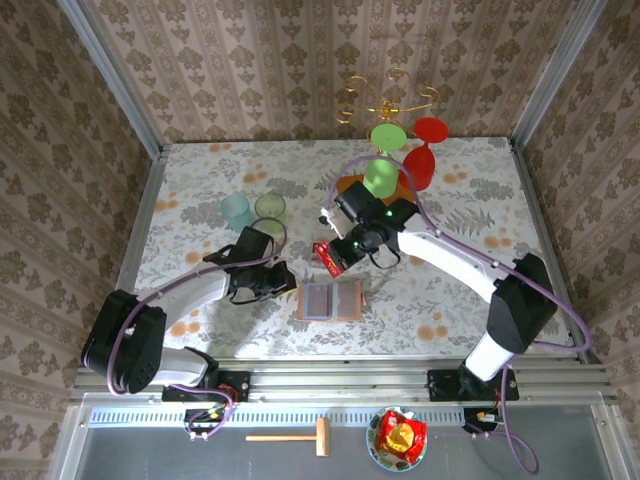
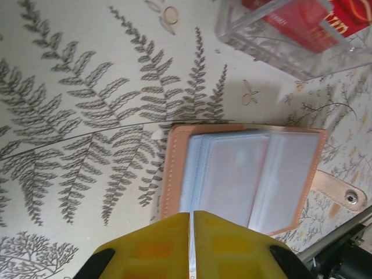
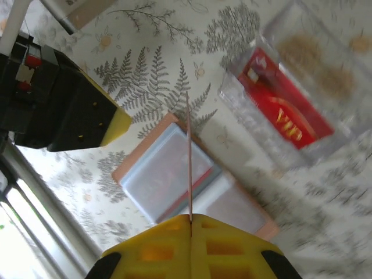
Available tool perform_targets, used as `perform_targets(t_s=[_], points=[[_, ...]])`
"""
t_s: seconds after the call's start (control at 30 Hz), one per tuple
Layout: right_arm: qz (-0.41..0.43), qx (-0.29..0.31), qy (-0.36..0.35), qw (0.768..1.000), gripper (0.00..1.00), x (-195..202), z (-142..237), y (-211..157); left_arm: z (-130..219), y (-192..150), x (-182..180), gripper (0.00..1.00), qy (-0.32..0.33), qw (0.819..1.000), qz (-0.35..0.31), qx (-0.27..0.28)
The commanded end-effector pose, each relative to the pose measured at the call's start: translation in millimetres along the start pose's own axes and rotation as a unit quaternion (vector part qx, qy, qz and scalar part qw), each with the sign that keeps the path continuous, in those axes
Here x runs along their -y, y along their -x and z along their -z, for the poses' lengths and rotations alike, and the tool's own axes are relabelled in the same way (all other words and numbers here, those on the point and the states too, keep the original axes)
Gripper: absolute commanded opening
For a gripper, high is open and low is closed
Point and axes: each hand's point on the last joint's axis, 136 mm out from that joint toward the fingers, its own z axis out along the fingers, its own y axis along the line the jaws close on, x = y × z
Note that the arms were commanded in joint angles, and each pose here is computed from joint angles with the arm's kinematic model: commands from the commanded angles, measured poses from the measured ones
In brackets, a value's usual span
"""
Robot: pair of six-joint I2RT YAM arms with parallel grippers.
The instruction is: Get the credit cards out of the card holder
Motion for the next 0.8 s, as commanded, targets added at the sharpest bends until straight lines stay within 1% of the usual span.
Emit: perform_targets(t_s=[0.0, 0.17, 0.3, 0.37, 0.6, 0.77], points=[[0.163, -0.091, -0.035, 0.982, 0.00, 15.9, -5.2, -18.2, 4.1, -4.5, -5.6, 0.11, 0.001, 1.000, -0.003, 0.002], [0.264, -0.138, -0.047, 0.953, 0.00, 28.1, -14.0, -4.9, 8.0, -7.4, -12.4, 0.11, 0.001, 1.000, 0.005, 0.009], [0.317, -0.172, -0.049, 0.931, 0.00, 37.1, -24.0, -2.4, 13.3, -7.0, -15.7, 0.11, 0.002, 1.000, 0.011, 0.015], [0.332, -0.184, -0.052, 0.924, 0.00, 41.9, -28.0, -1.3, 16.4, -6.1, -16.4, 0.11, 0.004, 1.000, 0.013, 0.018], [0.360, -0.203, -0.044, 0.909, 0.00, 48.6, -36.8, 8.2, 17.6, -1.5, -16.9, 0.11, 0.002, 1.000, 0.015, 0.019], [0.369, -0.210, -0.038, 0.905, 0.00, 53.3, -45.5, 12.7, 16.8, 2.4, -15.2, 0.11, 0.001, 1.000, 0.013, 0.018]])
